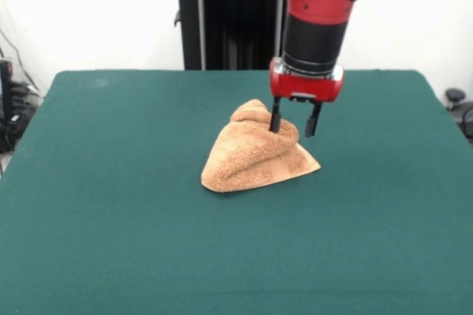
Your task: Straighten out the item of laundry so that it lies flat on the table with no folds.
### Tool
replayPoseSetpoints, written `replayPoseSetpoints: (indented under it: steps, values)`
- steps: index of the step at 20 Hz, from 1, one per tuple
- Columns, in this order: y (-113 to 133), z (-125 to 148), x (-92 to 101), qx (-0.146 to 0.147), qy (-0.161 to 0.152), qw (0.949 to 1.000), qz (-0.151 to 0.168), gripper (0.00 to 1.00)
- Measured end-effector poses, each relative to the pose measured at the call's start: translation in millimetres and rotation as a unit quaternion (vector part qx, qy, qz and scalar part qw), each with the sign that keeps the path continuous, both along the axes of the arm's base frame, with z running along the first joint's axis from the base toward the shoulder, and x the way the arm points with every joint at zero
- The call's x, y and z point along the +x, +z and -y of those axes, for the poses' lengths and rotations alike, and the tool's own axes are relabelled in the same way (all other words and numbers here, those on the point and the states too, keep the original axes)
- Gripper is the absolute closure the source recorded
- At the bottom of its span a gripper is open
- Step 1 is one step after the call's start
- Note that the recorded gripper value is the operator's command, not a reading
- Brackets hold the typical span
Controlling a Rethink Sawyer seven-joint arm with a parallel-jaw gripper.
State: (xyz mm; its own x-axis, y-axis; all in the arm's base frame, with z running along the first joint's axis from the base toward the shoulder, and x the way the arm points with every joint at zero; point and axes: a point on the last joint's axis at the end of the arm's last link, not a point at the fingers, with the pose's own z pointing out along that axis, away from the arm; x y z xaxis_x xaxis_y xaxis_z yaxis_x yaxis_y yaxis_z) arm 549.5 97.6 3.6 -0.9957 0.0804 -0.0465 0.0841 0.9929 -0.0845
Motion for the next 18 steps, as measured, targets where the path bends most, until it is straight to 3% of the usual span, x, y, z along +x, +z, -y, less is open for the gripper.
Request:
replayPoseSetpoints:
  steps: [10,18]
  values:
    - [-31.1,17.0,1.0,-0.002,-0.003,0.9999,-0.014,0.00]
    - [-33.7,17.2,2.8,-0.002,-0.002,0.9999,-0.014,0.00]
